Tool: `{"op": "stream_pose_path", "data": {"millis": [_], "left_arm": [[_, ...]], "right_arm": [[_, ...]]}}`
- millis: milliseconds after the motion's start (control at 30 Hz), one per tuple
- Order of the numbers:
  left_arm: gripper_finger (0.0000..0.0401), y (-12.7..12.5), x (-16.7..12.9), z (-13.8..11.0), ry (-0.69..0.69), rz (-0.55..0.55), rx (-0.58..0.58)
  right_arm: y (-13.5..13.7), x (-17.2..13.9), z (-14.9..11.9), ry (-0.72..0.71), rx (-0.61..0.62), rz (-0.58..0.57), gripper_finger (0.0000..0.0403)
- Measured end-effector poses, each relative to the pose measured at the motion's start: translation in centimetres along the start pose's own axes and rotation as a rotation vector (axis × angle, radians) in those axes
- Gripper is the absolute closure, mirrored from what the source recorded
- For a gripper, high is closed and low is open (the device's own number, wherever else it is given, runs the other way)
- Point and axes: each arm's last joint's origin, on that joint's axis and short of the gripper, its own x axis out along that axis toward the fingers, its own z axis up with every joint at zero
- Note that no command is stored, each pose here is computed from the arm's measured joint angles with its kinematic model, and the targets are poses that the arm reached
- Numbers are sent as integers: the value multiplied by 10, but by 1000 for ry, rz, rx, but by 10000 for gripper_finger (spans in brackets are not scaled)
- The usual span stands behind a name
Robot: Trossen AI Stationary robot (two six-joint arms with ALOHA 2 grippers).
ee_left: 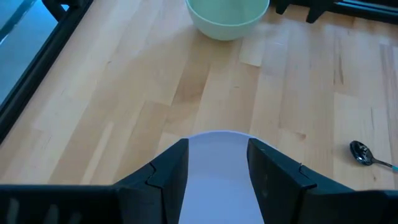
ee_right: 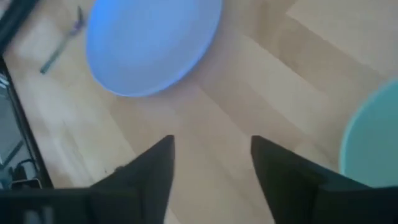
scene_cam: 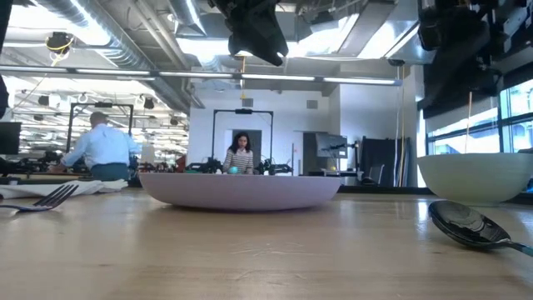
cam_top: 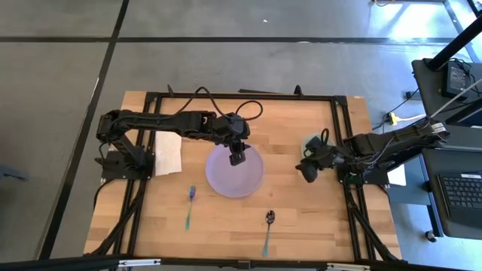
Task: Set table place
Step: Put the light green bowl on top of the purple plate
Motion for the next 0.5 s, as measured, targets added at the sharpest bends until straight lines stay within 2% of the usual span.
{"op": "stream_pose_path", "data": {"millis": [133, 333, 500], "left_arm": [[244, 0, 0, 0, 0, 0, 0], [244, 0, 0, 0, 0, 0, 0], [244, 0, 0, 0, 0, 0, 0]], "right_arm": [[-9, -1, -8, 116, -4, -72, 161], [-31, -8, -21, 269, -56, -294, 174], [-32, -4, -22, 261, -67, -300, 190]]}}
